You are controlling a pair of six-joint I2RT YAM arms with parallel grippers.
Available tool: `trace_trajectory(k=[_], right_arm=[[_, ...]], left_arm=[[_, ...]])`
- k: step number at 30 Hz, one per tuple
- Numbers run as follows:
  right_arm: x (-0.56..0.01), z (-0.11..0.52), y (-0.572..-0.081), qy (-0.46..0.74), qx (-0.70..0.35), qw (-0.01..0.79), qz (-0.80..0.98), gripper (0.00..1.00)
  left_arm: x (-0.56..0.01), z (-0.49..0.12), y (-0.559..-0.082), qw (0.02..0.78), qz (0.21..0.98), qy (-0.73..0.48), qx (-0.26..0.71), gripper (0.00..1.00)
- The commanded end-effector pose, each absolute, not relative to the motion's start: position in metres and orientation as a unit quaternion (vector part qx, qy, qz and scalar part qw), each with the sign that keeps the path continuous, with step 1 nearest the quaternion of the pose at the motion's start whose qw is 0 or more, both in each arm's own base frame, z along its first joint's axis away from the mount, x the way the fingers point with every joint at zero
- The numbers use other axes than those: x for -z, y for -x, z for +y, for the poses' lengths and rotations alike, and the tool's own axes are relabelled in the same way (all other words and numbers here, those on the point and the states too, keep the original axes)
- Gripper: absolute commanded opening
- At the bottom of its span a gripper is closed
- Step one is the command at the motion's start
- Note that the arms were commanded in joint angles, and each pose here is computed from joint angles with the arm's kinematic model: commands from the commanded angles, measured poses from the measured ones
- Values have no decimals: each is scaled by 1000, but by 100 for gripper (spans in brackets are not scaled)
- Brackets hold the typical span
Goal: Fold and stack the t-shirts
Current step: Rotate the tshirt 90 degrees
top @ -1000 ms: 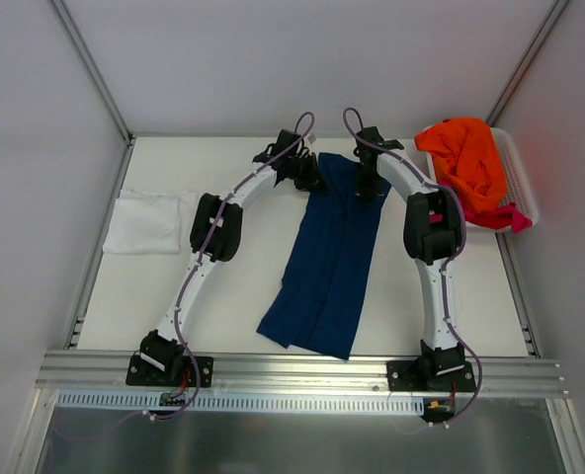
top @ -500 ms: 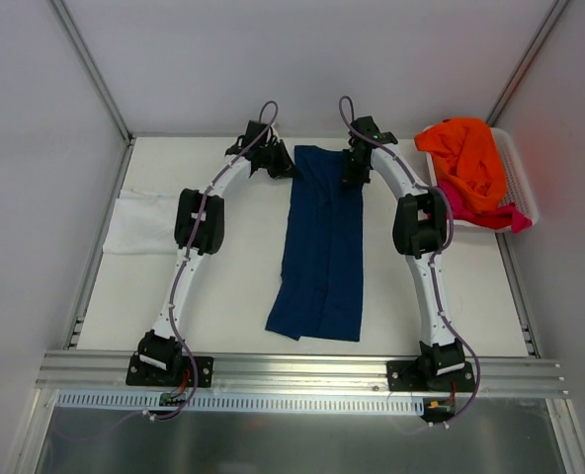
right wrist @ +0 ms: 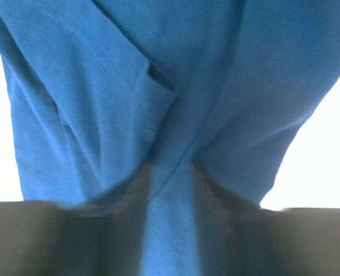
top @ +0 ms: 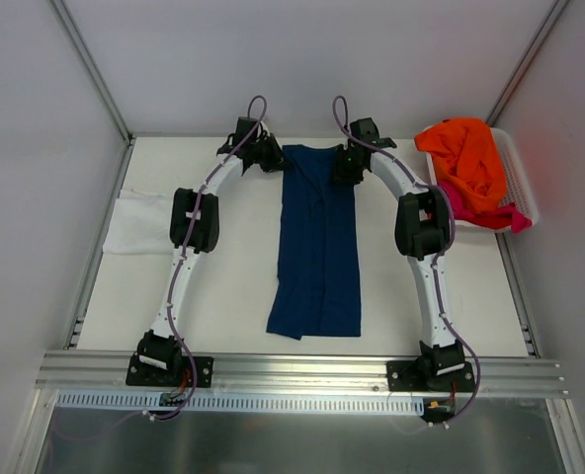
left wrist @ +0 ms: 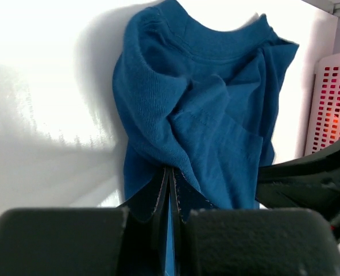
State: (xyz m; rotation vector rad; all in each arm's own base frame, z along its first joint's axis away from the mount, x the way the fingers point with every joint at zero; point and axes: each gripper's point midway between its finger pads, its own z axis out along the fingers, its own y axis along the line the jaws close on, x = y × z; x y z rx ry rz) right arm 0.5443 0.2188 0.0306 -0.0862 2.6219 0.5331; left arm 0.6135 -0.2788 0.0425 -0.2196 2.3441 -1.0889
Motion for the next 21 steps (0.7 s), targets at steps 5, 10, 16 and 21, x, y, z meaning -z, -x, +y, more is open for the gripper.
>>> trace_trajectory(k=[5, 10, 16, 21], right_arm=[[-168, 202, -568, 88, -144, 395, 903, 67], [-201, 190, -518, 84, -142, 386, 908, 65], [-188, 201, -425, 87, -143, 348, 922, 20], [-119, 221, -328, 83, -137, 259, 953, 2]], left_arm=[[-208, -282, -617, 417, 808, -14, 416, 36], [-254, -267, -577, 432, 809, -25, 398, 79], [-216, -245, -478, 376, 860, 17, 345, 28], [-139, -247, -373, 309, 910, 29, 274, 0]])
